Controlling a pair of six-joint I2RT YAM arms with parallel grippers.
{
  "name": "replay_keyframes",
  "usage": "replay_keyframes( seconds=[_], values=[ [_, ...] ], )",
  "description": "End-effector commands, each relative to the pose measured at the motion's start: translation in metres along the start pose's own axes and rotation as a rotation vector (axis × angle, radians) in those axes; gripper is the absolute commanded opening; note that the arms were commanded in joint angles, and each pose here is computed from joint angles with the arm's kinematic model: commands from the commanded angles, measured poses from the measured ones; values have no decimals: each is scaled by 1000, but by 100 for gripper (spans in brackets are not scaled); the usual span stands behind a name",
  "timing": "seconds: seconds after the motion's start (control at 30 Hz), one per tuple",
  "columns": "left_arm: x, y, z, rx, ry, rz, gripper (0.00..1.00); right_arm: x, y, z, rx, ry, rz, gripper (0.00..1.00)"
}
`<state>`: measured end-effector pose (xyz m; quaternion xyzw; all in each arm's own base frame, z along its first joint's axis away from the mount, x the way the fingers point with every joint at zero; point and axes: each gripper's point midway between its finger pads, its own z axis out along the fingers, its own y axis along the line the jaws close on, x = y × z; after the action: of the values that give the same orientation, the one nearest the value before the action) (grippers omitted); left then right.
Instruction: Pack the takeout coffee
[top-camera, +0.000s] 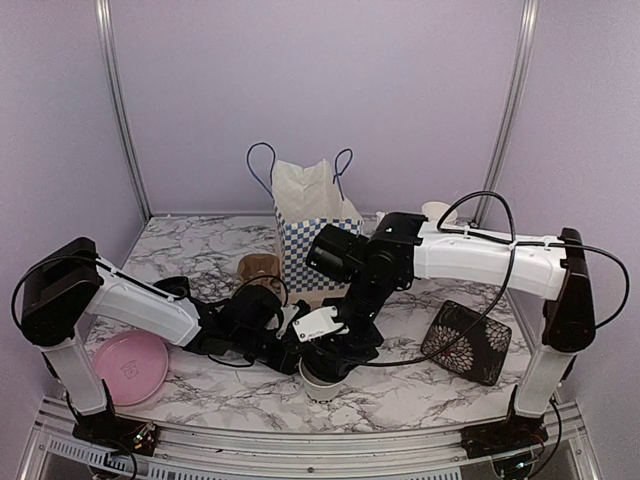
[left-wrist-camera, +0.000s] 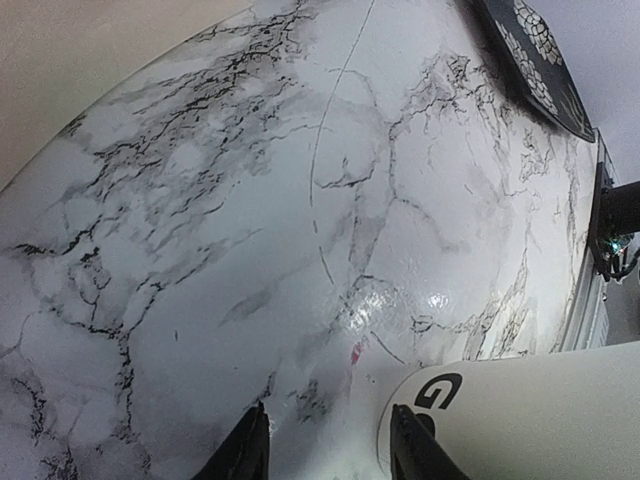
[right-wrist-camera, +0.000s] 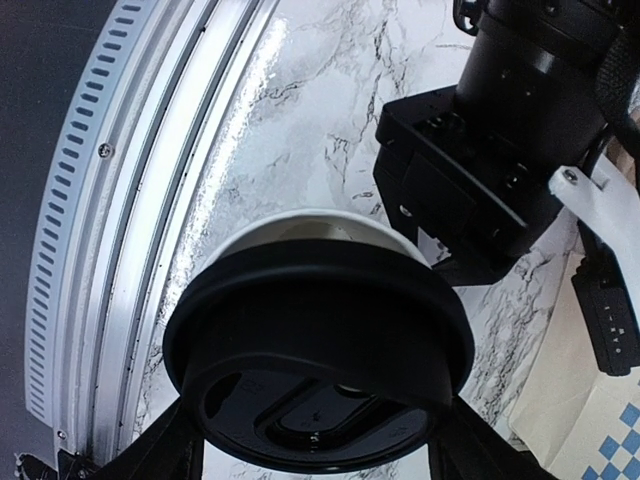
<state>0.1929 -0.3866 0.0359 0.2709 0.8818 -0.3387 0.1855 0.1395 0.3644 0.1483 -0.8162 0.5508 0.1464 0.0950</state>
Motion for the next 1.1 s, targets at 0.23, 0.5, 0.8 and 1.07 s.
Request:
replay_keyframes(
  seconds=[0.23,0.5,0.8,1.07],
  values=[
    [-7,1,-1,-14,-29,-9,42,0,4,8,-15,66,10,70],
    [-5,4,-1,-26,-30,-17,42,-7,3,5,-12,46,11,78],
    [-2,9,-6,-43,-35,-23,42,-21,3,-8,-8,-7,5,87],
    [2,25,-40,-171,-38,-81,48,-19,3,-26,44,-19,0,92]
  ],
)
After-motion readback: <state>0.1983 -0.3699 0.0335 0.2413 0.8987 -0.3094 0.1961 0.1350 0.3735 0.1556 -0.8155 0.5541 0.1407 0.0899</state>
